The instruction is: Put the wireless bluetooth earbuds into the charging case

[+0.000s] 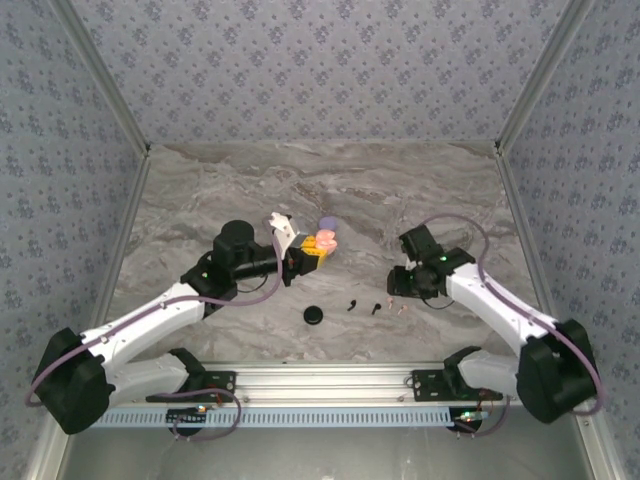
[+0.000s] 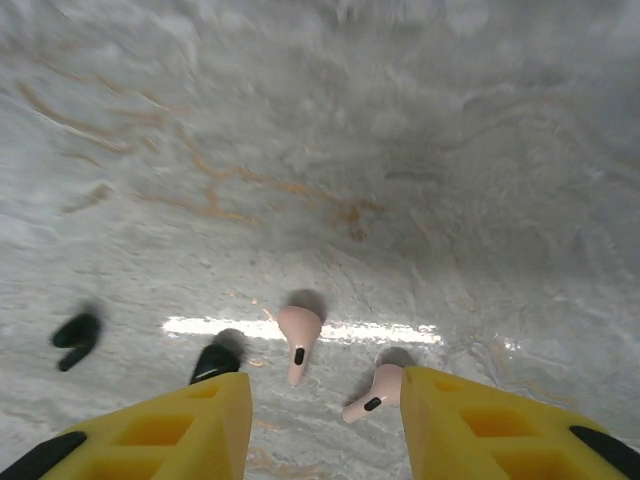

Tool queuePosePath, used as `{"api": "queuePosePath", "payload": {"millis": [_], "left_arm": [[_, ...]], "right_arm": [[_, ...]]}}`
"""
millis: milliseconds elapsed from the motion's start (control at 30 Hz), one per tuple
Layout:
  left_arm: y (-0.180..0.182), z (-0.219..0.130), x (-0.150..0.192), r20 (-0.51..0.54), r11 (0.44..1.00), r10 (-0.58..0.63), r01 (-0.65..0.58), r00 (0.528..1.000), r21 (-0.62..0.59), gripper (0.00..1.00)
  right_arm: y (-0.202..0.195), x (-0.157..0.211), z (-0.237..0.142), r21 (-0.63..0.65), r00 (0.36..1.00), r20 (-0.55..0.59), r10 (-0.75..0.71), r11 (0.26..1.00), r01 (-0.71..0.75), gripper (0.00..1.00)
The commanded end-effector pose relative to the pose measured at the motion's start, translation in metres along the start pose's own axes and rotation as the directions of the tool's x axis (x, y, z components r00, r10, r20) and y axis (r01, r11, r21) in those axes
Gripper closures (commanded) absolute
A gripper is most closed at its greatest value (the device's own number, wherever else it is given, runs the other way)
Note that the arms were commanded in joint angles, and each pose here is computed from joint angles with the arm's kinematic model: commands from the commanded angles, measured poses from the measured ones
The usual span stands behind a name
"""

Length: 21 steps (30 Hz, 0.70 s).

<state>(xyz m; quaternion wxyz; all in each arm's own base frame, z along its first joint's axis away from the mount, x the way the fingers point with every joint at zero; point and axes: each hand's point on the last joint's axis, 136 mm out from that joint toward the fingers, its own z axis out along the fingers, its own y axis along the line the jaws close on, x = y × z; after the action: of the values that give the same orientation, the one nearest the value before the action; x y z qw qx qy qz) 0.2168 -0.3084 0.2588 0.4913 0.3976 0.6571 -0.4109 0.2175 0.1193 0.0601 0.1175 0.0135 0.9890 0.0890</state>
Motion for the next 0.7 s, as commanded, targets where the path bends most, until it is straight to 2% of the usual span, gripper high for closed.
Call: {"api": "queuePosePath", "payload": {"millis": [0, 233, 667], "left_arm": [[-0.001, -0.003, -0.011, 0.036, 0.999, 0.042, -0.042, 0.998, -0.012, 1.0], [0.0, -0.003, -0.01, 0.028, 0.999, 0.041, -0.041, 0.999, -0.019, 1.0], [0.002, -0.003, -0.011, 0.022, 0.999, 0.038, -0.038, 0.999, -0.033, 1.0]], "right_arm": [[0.004, 0.001, 0.011, 0.019, 1.0, -0.013, 0.02, 1.0, -0.019, 0.55], [0.001, 0.004, 0.027, 0.08, 0.999, -0.054, -0.003, 0.997, 0.008, 0.57], [0.009, 0.008, 0.042, 0.116, 0.995, -0.09, -0.051, 0.991, 0.061, 0.63]]}}
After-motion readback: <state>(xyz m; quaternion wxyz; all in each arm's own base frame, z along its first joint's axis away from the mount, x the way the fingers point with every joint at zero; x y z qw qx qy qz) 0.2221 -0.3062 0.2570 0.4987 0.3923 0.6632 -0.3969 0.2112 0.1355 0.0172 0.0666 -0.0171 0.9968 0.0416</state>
